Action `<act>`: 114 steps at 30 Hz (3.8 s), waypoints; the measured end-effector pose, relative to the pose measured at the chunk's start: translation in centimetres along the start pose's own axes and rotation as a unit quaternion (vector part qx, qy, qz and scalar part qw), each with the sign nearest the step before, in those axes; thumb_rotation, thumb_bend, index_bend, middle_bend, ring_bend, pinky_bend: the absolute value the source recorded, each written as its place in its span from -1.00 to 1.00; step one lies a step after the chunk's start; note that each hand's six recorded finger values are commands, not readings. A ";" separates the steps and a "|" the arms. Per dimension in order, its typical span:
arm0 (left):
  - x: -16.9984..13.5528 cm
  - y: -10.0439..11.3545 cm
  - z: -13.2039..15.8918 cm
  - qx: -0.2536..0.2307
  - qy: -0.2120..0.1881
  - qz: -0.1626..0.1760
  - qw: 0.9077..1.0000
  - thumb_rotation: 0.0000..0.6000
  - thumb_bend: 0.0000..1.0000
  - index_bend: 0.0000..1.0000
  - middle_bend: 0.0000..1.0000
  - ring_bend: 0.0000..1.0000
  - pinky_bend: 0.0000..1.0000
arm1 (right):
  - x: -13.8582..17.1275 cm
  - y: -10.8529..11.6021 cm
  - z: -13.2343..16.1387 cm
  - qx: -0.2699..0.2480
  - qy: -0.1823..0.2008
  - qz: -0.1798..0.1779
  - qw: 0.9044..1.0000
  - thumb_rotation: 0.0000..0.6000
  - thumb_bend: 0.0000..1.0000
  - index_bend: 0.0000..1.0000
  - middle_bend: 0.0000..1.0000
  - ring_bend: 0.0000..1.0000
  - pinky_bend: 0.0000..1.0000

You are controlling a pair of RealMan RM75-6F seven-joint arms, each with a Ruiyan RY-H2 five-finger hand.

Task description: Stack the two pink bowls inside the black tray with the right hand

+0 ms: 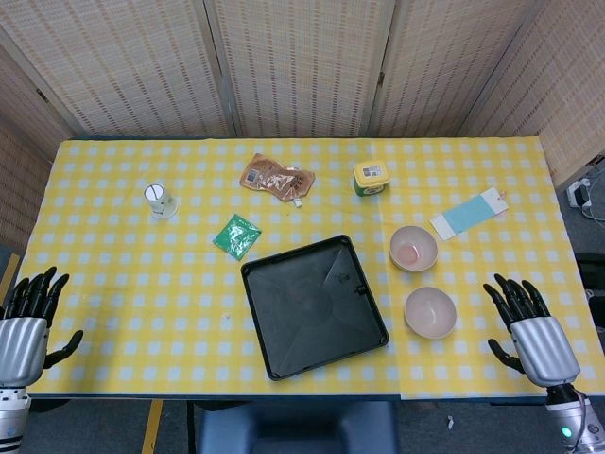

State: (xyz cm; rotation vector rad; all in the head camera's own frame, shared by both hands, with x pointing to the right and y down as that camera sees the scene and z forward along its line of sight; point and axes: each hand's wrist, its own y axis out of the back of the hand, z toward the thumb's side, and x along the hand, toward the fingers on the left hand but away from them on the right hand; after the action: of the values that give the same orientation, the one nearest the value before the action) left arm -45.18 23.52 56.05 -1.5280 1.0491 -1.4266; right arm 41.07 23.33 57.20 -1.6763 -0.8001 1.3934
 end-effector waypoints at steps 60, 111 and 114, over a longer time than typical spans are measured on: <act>-1.1 2.3 -0.9 -0.039 -0.001 0.013 0.999 1.00 -0.37 -1.00 -1.00 -1.00 -1.00 | -7.7 -6.7 5.8 0.039 0.109 0.013 0.993 1.00 0.05 0.31 -0.91 -0.93 -1.00; -1.4 3.6 -2.5 -0.047 0.017 0.014 0.999 1.00 -0.39 -1.00 -1.00 -1.00 -1.00 | -14.9 -9.0 21.4 0.052 0.260 0.059 0.963 1.00 0.05 -0.76 -1.00 -1.00 -1.00; -1.4 3.5 -2.4 -0.044 0.018 0.012 0.999 1.00 -0.39 -1.00 -1.00 -1.00 -1.00 | -14.6 -8.4 20.8 0.047 0.253 0.050 0.965 1.00 0.05 -0.76 -1.00 -1.00 -1.00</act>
State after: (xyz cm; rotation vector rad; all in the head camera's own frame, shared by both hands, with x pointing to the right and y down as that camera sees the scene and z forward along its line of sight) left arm -47.84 23.61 52.41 -1.5515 1.1605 -1.4120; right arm 18.00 18.55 69.92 -1.9027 -0.3556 0.9764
